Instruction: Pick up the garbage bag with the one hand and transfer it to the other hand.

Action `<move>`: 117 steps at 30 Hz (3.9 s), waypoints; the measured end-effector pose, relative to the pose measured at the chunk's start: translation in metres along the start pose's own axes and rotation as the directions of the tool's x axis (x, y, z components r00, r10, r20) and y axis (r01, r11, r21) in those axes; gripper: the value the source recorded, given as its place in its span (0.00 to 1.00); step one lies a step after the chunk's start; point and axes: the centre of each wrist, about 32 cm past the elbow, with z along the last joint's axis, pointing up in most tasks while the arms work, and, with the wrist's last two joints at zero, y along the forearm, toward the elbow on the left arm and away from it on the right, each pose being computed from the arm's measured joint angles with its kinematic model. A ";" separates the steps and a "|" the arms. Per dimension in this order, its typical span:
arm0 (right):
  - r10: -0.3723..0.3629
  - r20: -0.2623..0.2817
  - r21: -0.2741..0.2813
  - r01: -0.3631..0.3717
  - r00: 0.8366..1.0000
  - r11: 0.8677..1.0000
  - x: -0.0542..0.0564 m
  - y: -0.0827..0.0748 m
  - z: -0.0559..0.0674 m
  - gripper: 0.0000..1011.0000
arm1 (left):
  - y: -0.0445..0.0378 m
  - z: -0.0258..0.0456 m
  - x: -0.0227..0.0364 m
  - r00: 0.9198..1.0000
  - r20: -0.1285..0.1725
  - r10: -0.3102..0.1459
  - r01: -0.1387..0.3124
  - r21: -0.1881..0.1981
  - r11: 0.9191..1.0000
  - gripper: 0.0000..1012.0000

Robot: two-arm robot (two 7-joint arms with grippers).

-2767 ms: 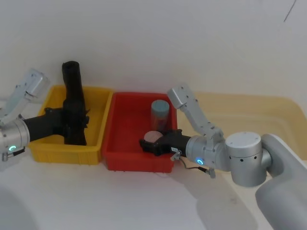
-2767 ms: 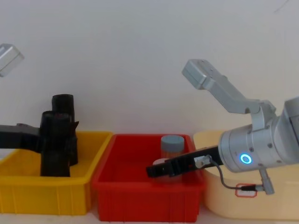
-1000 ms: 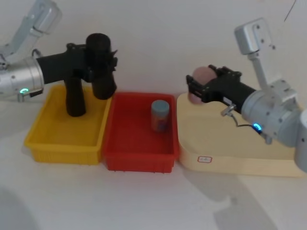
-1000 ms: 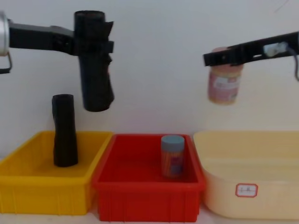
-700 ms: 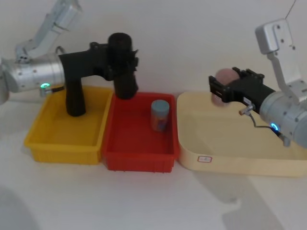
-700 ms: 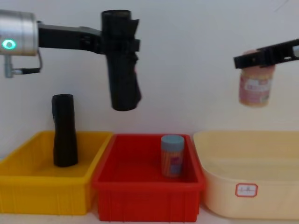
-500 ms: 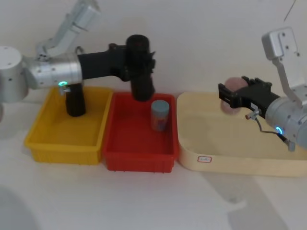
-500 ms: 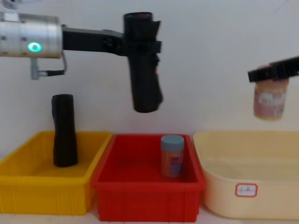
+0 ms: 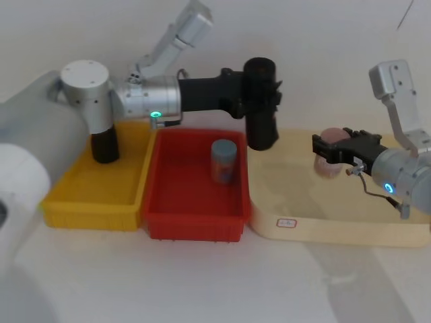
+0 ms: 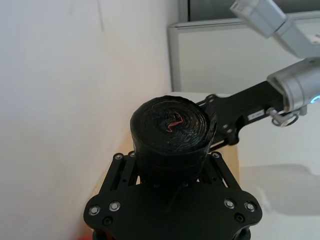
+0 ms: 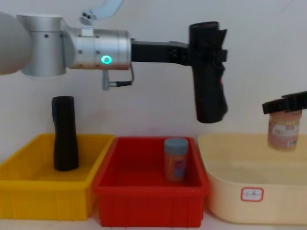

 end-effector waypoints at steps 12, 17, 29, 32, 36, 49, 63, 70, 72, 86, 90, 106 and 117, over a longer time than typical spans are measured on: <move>0.008 -0.029 -0.016 -0.009 1.000 1.000 0.005 0.011 -0.006 0.90 | -0.0273 0.0011 0.0034 0.998 0.008 -0.060 0.060 0.010 0.998 0.44; 0.009 -0.036 -0.019 -0.010 0.999 1.000 0.006 0.013 -0.008 0.99 | -0.0317 0.0029 0.0038 0.997 0.013 -0.070 0.070 0.016 0.997 0.44; 0.020 -0.035 -0.019 -0.021 0.999 1.000 0.006 0.014 -0.009 0.99 | -0.0364 0.0058 0.0040 0.996 0.022 -0.081 0.080 0.025 0.996 0.44; 0.030 -0.024 -0.016 -0.031 0.999 0.999 0.004 0.011 -0.010 0.99 | -0.0369 0.0062 0.0040 0.996 0.024 -0.082 0.082 0.026 0.996 0.44; 0.052 0.005 -0.011 -0.052 0.999 0.999 0.000 0.006 -0.010 0.99 | -0.0374 0.0065 0.0039 0.996 0.024 -0.083 0.083 0.027 0.996 0.44; 0.181 0.113 0.022 -0.185 0.977 0.983 -0.021 -0.023 -0.013 0.99 | -0.0384 0.0077 0.0041 0.996 0.028 -0.085 0.085 0.029 0.996 0.44; 0.263 0.131 0.095 -0.276 0.956 0.956 -0.033 -0.039 -0.015 0.99 | -0.0384 0.0076 0.0040 0.996 0.028 -0.086 0.085 0.030 0.996 0.44; 0.225 0.117 0.122 -0.238 0.967 0.964 -0.038 -0.039 -0.013 0.99 | -0.0386 0.0078 0.0040 0.996 0.028 -0.086 0.086 0.030 0.996 0.44; 0.205 0.110 0.125 -0.218 0.973 0.968 -0.040 -0.037 -0.014 0.99 | -0.0387 0.0079 0.0040 0.996 0.029 -0.086 0.086 0.030 0.996 0.44; 0.078 0.051 0.128 -0.084 0.996 0.988 -0.049 -0.017 -0.015 0.99 | -0.0387 0.0079 0.0040 0.996 0.028 -0.086 0.085 0.031 0.996 0.44; 0.061 0.033 0.137 -0.065 0.998 0.988 -0.050 -0.008 -0.013 0.99 | -0.0387 0.0078 0.0040 0.996 0.028 -0.086 0.085 0.031 0.996 0.44; 0.060 0.000 0.159 -0.059 0.998 0.985 -0.053 0.012 -0.003 0.99 | -0.0387 0.0078 0.0040 0.996 0.028 -0.086 0.085 0.031 0.996 0.44; 0.081 -0.008 0.159 -0.079 0.997 0.984 -0.054 0.025 0.002 0.99 | -0.0387 0.0078 0.0040 0.996 0.028 -0.086 0.085 0.031 0.996 0.44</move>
